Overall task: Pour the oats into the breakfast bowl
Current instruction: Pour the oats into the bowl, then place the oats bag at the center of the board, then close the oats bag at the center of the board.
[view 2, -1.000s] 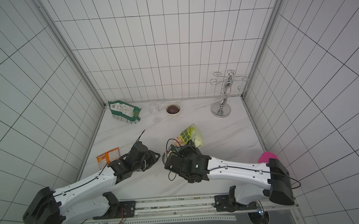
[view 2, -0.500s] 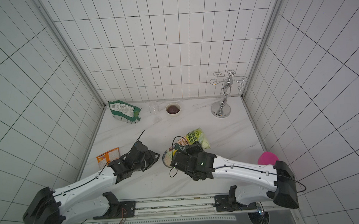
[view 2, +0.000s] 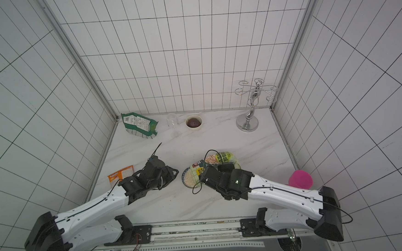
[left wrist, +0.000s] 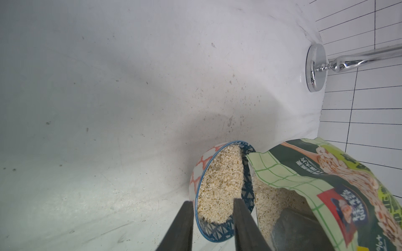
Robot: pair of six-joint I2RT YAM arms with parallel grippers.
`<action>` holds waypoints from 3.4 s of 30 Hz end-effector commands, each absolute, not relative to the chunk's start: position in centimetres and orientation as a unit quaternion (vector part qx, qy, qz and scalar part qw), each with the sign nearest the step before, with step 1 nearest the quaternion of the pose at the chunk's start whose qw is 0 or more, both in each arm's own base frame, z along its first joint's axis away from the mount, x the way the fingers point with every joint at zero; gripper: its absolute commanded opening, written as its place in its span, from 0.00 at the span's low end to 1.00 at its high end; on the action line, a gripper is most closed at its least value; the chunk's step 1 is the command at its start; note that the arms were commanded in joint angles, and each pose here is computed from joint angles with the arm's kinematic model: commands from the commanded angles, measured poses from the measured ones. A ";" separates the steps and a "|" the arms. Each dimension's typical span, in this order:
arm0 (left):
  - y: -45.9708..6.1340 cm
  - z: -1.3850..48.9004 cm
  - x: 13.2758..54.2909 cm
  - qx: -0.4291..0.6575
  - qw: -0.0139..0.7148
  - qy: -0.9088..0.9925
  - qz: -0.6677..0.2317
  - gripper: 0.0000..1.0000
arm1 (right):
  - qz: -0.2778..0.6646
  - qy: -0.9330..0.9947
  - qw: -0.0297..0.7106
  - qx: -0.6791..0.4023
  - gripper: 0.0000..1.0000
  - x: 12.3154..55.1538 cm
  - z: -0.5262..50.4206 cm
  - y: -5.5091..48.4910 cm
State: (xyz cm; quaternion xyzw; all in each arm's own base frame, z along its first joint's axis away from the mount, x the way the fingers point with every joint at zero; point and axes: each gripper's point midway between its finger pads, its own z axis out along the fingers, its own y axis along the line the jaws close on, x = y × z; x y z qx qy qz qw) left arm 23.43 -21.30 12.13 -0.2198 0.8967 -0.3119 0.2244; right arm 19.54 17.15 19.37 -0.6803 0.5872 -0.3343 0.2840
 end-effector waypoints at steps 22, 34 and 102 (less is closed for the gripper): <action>-16.4 16.1 25.7 -0.229 0.298 0.888 -0.264 0.35 | -0.102 0.768 0.459 -0.435 0.00 20.5 22.7 16.2; -17.3 15.5 25.7 -0.223 0.272 0.895 -0.276 0.35 | 0.181 0.781 0.585 -0.120 0.00 28.4 24.9 15.9; -17.5 14.6 25.8 -0.176 0.295 0.897 -0.279 0.68 | 0.043 0.935 0.295 -0.191 0.40 31.1 20.4 16.2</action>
